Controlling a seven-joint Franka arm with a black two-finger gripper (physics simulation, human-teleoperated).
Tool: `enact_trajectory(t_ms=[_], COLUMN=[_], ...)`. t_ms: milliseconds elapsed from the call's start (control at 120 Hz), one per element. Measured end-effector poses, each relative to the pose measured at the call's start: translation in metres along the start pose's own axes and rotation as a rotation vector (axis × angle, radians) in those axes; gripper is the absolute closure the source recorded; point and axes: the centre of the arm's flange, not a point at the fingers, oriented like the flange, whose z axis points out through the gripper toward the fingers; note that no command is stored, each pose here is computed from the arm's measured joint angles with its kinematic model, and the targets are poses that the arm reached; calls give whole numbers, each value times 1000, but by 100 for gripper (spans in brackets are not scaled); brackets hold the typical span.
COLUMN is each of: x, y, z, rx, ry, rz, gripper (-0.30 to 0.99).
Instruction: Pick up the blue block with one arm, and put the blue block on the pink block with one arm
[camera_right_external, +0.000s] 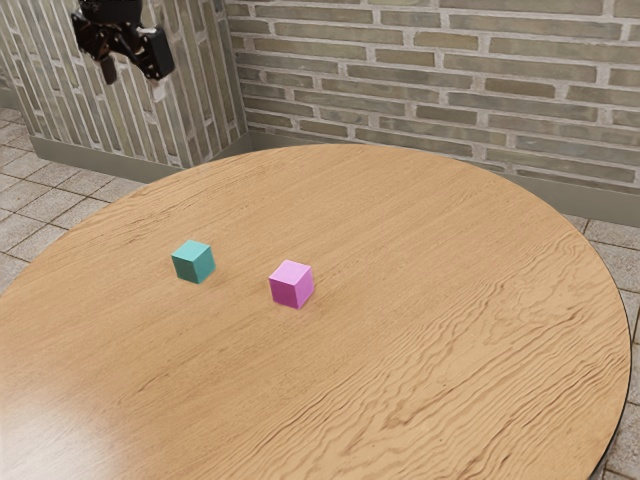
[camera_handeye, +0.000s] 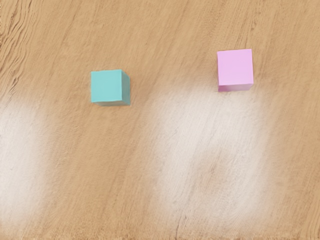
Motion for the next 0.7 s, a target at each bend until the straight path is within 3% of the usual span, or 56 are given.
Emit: enact_trajectory(t_ms=[142, 300, 442, 608, 700], x=[-2, 3, -2, -1, 18], y=[-7, -3, -32, -98, -97], z=[14, 94, 153, 224, 258], rx=[12, 31, 45, 85, 113], ry=[-43, -178, -238, -235, -207], rz=[10, 44, 12, -72, -51], gripper=[0, 0, 0, 0, 0])
